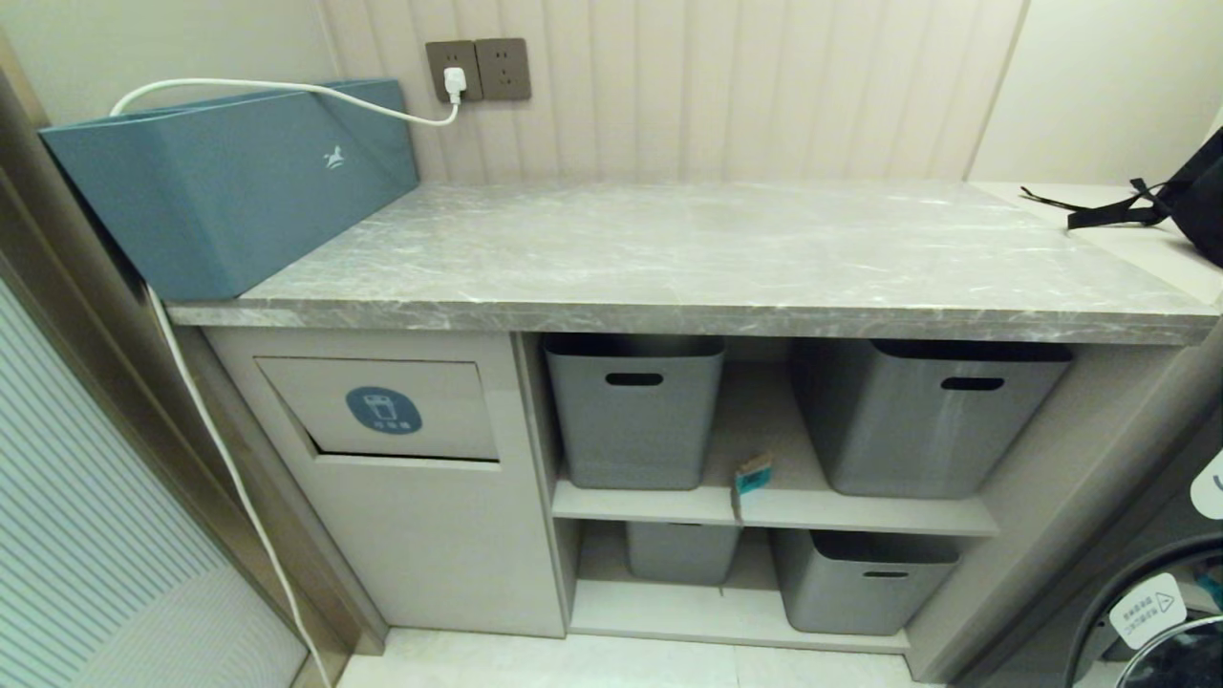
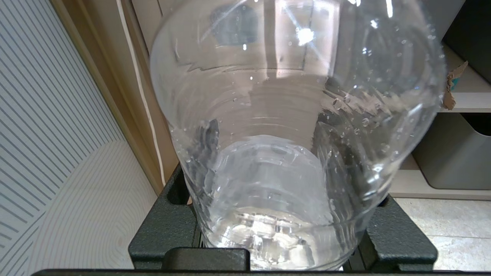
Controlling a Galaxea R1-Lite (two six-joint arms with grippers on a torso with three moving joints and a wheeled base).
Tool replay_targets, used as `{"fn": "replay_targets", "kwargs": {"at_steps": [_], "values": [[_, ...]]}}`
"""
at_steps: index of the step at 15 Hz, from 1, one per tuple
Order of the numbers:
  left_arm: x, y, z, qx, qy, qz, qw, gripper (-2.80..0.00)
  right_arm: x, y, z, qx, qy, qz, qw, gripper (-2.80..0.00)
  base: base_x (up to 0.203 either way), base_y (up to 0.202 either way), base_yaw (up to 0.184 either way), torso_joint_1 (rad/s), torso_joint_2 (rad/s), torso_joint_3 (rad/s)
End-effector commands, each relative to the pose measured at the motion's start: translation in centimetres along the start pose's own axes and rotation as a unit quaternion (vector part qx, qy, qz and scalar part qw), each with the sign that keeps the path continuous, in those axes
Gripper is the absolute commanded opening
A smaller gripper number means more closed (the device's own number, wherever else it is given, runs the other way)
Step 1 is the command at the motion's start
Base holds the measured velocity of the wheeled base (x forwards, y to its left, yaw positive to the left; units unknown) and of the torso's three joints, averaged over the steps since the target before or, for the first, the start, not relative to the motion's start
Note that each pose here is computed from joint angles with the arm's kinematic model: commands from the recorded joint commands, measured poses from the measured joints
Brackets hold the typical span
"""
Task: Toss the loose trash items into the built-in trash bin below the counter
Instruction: Put the garbage in the trash can
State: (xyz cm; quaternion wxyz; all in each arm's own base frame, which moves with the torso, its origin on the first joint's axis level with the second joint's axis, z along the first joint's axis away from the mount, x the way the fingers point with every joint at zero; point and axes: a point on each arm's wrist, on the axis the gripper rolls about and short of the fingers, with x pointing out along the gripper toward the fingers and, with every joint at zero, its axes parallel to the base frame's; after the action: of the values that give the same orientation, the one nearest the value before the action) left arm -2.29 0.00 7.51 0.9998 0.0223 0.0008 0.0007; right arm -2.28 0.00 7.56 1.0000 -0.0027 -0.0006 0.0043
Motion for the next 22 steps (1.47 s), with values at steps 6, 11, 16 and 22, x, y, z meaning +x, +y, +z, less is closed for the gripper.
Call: {"fn": "replay_targets", "kwargs": {"at_steps": [6,11,16,22], "values": [[0.0,0.2,3.4,0.01,0.007,-0.001,0.9999,-2.8,0.0,0.0,0.0,0.0,-0.001,0.0,1.0,-2.8,0.0,0.0,0.0,0.0,0.0,0.0],[7.3,1.4,9.5,-0.131,0.164,0.101,0.9725,-2.8,0.0,0.0,0.0,0.0,-0.001,0.0,1.0,-2.8,0.0,0.0,0.0,0.0,0.0,0.0],[17.4,4.4,13.1,-0.298,0.19,0.168,0.9203,-2.8,0.0,0.0,0.0,0.0,-0.001,0.0,1.0,-2.8,0.0,0.0,0.0,0.0,0.0,0.0],[25.8,5.6,14.4,-0.526,0.153,0.057,0.8348,-2.8,0.0,0.0,0.0,0.0,0.0,0.0,1.0,-2.8,0.0,0.0,0.0,0.0,0.0,0.0]]}}
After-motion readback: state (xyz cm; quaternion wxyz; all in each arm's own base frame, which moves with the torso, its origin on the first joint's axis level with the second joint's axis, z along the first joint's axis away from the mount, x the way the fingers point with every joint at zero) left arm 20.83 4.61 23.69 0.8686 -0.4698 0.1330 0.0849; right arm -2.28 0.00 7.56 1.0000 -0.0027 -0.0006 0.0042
